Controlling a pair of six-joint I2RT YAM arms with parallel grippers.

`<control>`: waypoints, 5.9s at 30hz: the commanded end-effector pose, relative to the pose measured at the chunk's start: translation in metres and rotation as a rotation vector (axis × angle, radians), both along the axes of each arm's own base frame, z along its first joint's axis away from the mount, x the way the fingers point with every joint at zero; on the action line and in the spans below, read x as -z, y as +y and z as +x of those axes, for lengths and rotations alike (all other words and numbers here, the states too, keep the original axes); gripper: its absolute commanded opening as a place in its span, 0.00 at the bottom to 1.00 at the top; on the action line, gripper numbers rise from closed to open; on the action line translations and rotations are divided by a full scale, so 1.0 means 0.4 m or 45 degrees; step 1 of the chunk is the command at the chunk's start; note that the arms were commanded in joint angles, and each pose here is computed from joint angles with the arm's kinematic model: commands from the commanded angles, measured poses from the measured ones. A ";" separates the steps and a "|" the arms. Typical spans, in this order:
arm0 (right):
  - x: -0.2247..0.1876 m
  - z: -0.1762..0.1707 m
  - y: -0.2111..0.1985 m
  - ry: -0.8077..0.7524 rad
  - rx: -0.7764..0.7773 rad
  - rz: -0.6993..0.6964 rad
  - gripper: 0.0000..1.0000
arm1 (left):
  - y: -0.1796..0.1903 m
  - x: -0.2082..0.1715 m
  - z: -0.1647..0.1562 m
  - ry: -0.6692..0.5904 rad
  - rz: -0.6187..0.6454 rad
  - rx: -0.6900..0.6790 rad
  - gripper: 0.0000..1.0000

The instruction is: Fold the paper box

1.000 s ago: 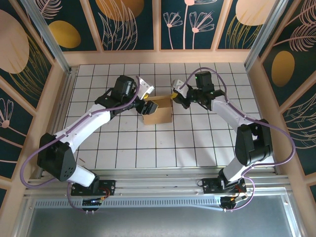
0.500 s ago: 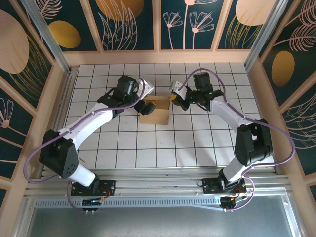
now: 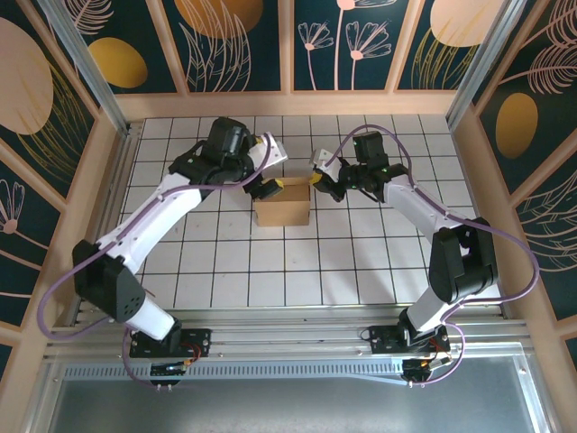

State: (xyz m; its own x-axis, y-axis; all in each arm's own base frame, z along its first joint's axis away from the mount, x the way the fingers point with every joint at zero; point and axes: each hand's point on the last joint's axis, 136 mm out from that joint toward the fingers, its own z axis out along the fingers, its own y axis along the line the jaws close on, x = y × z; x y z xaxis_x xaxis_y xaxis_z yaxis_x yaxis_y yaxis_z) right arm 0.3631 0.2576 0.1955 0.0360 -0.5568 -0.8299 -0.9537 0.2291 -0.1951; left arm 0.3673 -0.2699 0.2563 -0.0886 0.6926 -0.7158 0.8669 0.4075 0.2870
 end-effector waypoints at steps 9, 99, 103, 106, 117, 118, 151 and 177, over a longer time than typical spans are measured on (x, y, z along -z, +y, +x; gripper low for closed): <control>-0.058 -0.018 0.009 -0.045 -0.045 0.023 0.00 | -0.005 0.160 0.014 0.197 0.174 0.074 0.83; 0.035 0.058 0.023 0.772 0.685 0.212 0.02 | -0.039 0.205 0.031 0.438 0.000 -0.136 0.17; 0.045 0.057 0.032 0.792 0.695 0.210 0.01 | -0.040 0.204 0.033 0.437 -0.002 -0.138 0.17; 0.056 0.056 0.035 0.797 0.704 0.194 0.00 | -0.040 0.201 0.035 0.437 -0.006 -0.141 0.18; 0.093 0.014 0.045 0.651 0.661 0.102 0.00 | -0.041 0.205 0.015 0.436 -0.015 -0.112 0.18; 0.092 0.013 0.043 0.636 0.658 0.096 0.00 | -0.040 0.203 0.013 0.427 -0.011 -0.108 0.18; 0.149 -0.052 0.004 0.551 0.751 0.106 0.00 | -0.061 0.052 0.027 0.173 -0.158 -0.209 0.61; -0.152 -0.121 -0.003 0.132 0.565 0.260 0.64 | 0.273 -0.030 -0.221 0.229 -0.484 -0.930 0.56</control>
